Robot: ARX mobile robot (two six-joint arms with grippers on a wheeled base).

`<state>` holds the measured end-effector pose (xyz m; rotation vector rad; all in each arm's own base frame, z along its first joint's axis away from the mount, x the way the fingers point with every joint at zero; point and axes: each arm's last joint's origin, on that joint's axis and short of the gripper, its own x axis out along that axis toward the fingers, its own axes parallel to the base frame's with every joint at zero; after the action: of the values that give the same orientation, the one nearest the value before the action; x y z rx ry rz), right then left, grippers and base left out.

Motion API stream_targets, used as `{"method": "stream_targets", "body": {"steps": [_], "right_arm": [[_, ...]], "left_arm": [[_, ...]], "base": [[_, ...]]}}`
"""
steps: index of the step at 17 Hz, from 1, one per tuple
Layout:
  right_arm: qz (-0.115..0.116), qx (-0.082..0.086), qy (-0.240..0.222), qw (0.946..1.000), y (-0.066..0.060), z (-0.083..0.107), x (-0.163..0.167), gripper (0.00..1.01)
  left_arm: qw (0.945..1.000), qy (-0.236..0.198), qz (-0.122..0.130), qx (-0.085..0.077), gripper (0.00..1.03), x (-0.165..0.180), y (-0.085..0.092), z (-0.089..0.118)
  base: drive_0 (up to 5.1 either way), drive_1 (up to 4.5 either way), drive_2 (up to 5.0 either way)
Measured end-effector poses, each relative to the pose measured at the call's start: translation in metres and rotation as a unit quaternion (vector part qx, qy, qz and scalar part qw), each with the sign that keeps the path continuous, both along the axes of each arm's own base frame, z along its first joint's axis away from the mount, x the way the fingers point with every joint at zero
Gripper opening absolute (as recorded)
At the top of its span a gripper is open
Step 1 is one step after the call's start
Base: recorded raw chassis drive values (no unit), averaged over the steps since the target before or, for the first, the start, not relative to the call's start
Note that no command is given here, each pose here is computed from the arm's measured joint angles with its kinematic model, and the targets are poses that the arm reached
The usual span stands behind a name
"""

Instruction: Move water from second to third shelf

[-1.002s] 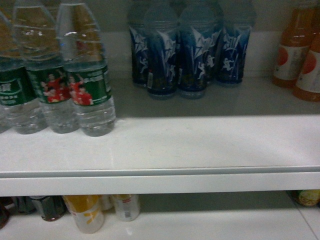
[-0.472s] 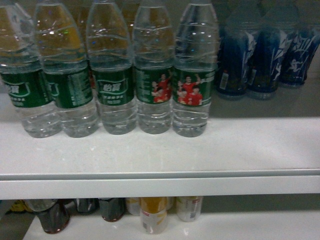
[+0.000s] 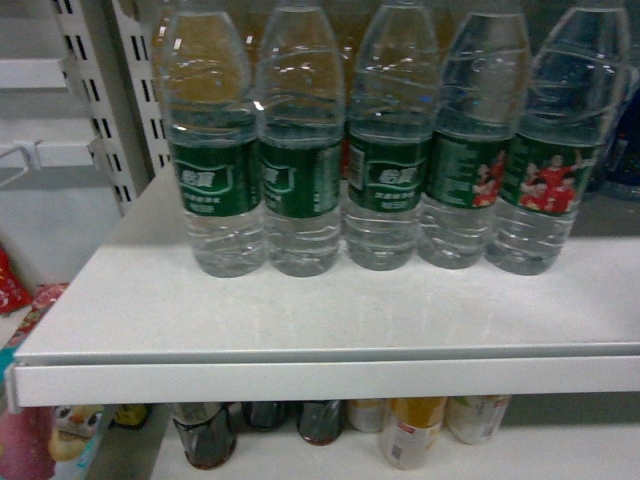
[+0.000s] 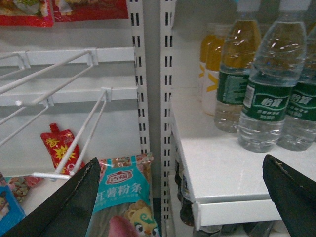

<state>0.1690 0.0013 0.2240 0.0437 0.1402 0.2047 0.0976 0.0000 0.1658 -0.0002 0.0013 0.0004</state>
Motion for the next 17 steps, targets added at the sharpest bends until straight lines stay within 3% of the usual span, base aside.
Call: {"method": "stream_targets", "body": {"steps": [2, 3, 6, 17], "right_arm": [[0.003, 0.001, 0.003, 1.0000, 0.0002, -0.0008, -0.0001, 0.39], [0.015, 0.001, -0.004, 0.9999, 0.0019, 0.0008, -0.0003, 0.39], [0.000, 0.000, 0.002, 1.0000, -0.0002, -0.0006, -0.0001, 0.39], [0.000, 0.000, 0.002, 1.0000, 0.0000, -0.0005, -0.0001, 0.39]], "left_arm": [[1.0000, 0.002, 0.002, 0.000, 0.98, 0.0000, 0.0001, -0.0003], [1.0000, 0.000, 0.001, 0.000, 0.98, 0.0000, 0.0001, -0.0001], [1.0000, 0.000, 0.000, 0.000, 0.98, 0.0000, 0.0000, 0.0000], [1.0000, 0.000, 0.000, 0.000, 0.98, 0.0000, 0.0000, 0.0000]], "base": [[0.0, 0.00, 0.0], [0.0, 0.00, 0.0], [0.0, 0.00, 0.0], [0.0, 0.00, 0.0]]}}
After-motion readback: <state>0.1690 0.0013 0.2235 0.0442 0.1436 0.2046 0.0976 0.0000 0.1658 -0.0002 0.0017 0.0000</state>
